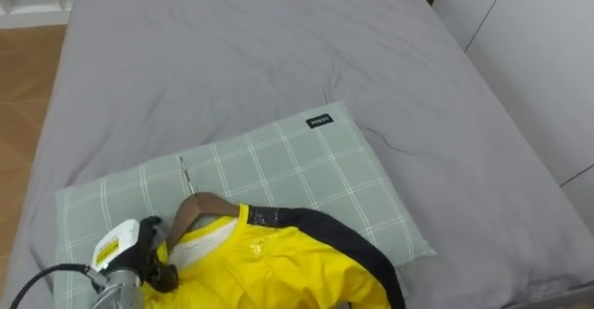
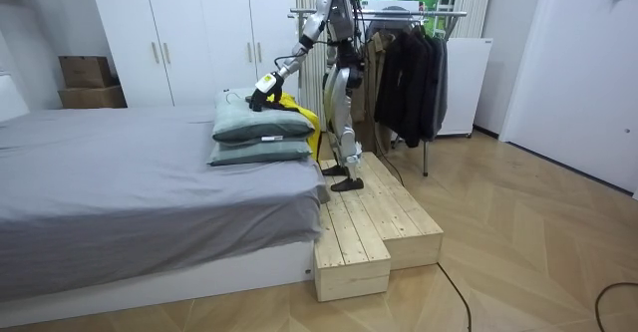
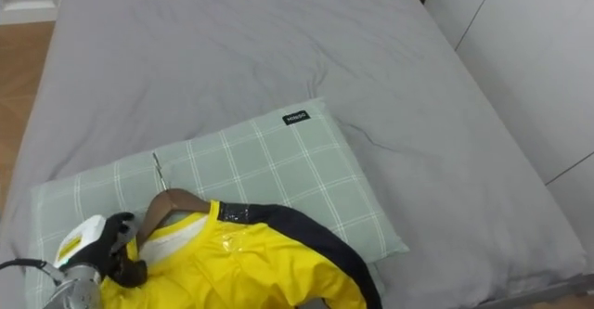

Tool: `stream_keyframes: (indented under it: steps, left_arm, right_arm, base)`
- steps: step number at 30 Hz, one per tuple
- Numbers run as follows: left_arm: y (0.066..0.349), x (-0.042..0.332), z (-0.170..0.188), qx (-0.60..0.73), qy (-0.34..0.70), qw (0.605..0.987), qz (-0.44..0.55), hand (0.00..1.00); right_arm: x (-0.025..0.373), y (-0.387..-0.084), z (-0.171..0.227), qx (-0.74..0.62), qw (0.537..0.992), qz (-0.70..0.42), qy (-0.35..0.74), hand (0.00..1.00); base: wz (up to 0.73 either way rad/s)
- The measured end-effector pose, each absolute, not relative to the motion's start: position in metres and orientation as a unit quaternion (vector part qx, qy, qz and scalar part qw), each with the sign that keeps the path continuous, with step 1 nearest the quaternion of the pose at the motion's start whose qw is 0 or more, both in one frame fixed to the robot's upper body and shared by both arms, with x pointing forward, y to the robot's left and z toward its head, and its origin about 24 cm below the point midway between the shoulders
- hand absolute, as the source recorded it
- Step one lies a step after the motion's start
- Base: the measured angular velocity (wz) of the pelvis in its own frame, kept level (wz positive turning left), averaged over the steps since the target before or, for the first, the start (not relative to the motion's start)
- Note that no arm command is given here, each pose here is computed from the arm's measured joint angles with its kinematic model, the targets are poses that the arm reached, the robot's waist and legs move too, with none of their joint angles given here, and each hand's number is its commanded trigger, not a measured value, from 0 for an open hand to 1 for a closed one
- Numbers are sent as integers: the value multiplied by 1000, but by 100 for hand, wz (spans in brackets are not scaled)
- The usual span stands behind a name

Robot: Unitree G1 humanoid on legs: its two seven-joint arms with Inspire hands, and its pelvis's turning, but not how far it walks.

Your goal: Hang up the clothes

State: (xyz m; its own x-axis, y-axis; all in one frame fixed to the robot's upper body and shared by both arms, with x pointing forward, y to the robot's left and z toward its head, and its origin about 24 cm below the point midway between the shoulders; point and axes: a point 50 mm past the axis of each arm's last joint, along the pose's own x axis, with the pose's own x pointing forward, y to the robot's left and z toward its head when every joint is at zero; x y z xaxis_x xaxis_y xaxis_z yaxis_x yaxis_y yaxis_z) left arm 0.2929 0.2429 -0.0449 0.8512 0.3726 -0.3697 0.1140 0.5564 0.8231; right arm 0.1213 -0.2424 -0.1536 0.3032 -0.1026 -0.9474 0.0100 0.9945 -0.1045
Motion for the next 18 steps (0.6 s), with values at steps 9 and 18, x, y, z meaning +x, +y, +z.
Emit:
stream_keyframes:
  steps: [9,18]
  left_arm:
    - [236,291,-50,444,274,851,64,100]
    - [229,289,-55,435,280,854,43,100]
  right_arm:
    - [125,-242,-153,-41,811,-36,582,0]
    - [127,-240,-152,-52,816,-24,575,0]
  base:
    - [0]
    - [0]
